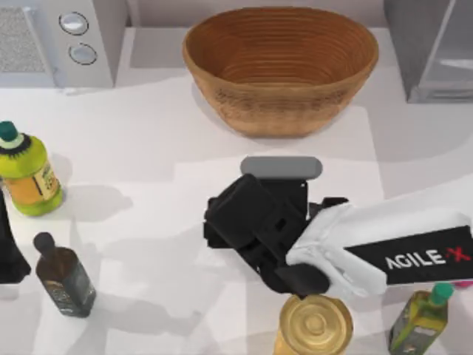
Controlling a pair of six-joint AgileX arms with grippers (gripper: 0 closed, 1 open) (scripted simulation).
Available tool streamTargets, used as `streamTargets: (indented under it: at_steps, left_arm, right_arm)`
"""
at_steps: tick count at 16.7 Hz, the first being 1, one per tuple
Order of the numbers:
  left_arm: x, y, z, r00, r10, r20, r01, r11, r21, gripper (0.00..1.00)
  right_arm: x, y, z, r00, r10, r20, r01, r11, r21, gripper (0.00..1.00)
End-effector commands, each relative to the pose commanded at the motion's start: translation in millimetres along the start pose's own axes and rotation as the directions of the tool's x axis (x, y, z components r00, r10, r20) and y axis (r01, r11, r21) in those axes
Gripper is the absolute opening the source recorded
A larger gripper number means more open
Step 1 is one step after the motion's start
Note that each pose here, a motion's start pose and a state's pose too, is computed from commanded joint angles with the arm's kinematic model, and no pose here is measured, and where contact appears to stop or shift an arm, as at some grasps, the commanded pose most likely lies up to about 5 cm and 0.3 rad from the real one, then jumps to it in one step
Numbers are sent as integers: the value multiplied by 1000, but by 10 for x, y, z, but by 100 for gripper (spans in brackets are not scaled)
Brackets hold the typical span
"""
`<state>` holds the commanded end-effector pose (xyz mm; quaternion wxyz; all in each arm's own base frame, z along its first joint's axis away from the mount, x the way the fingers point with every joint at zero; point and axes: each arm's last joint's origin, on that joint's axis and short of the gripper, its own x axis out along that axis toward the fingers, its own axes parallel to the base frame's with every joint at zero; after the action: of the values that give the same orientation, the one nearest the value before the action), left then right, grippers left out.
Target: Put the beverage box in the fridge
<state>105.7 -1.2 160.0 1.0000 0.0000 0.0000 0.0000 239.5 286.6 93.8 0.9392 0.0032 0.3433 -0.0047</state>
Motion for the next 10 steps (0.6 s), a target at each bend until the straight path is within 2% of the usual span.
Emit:
streamTargets:
  at_steps: [9,10]
  left_arm:
    - [0,0,0,1000,0,0,0,1000,0,100]
    - [0,0,0,1000,0,0,0,1000,0,100]
  right_arm:
    - [72,-72,-135,1000,-1,1,1,1000,-3,100]
    - [72,-72,-135,1000,-1,1,1,1000,-3,92]
